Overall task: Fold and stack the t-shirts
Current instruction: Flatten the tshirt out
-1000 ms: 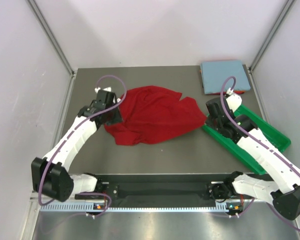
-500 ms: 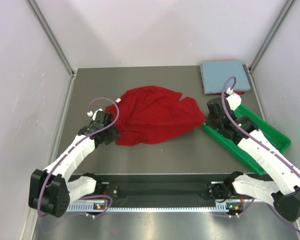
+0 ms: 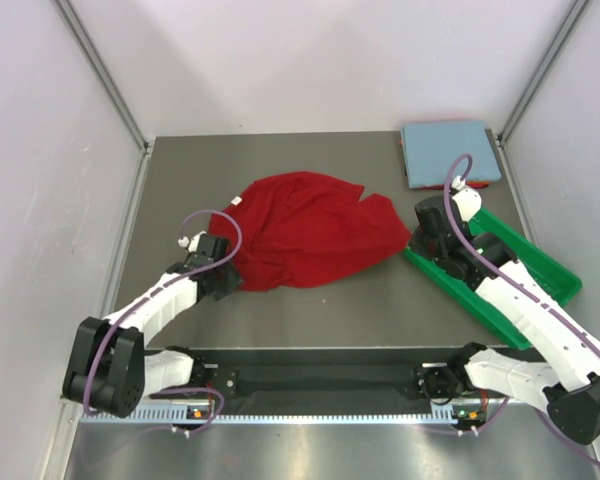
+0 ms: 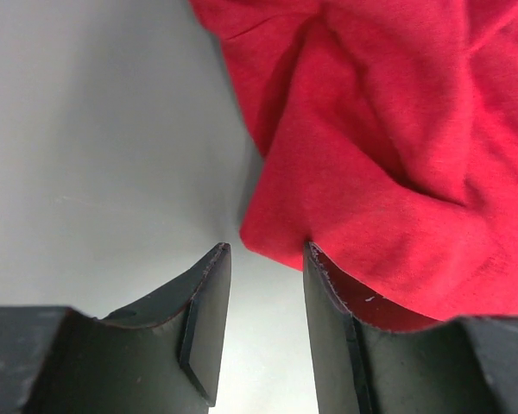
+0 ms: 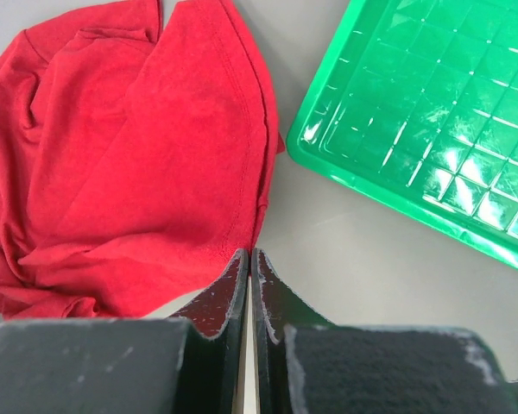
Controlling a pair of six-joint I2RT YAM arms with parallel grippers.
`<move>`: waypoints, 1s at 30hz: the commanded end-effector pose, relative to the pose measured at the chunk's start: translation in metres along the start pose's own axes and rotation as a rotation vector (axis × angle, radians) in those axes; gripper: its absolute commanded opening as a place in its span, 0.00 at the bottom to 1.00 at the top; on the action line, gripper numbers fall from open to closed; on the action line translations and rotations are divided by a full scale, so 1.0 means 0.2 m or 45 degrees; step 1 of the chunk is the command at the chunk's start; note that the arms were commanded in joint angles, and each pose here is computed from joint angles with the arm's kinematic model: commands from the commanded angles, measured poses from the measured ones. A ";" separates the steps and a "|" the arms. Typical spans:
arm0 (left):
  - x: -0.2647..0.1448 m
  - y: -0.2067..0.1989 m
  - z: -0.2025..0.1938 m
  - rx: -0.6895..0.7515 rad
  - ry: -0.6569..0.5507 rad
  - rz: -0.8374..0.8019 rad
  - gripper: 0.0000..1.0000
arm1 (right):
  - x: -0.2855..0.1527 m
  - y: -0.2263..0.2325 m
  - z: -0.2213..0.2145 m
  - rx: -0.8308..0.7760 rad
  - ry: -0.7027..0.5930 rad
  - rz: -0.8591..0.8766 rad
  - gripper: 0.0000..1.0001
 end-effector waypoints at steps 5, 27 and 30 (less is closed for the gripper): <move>0.09 -0.01 0.05 -0.003 -0.072 0.038 0.37 | 0.00 0.03 0.04 0.025 -0.036 0.040 0.00; -0.23 -0.14 0.39 0.426 -0.072 0.313 0.00 | -0.22 -0.16 0.23 -0.030 -0.251 -0.108 0.00; -0.15 -0.19 0.41 0.468 -0.021 0.308 0.00 | -0.22 -0.18 0.24 -0.039 -0.266 -0.125 0.00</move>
Point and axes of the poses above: each gripper's point midway between its finger pads, its own x axis out along the fingers, its own y axis along the line the jaws close on, z = x × y, the point moved 6 cm from there along -x, back along the fingers, and after that the axes turned 3 degrees about -x, right-handed, at the moved point
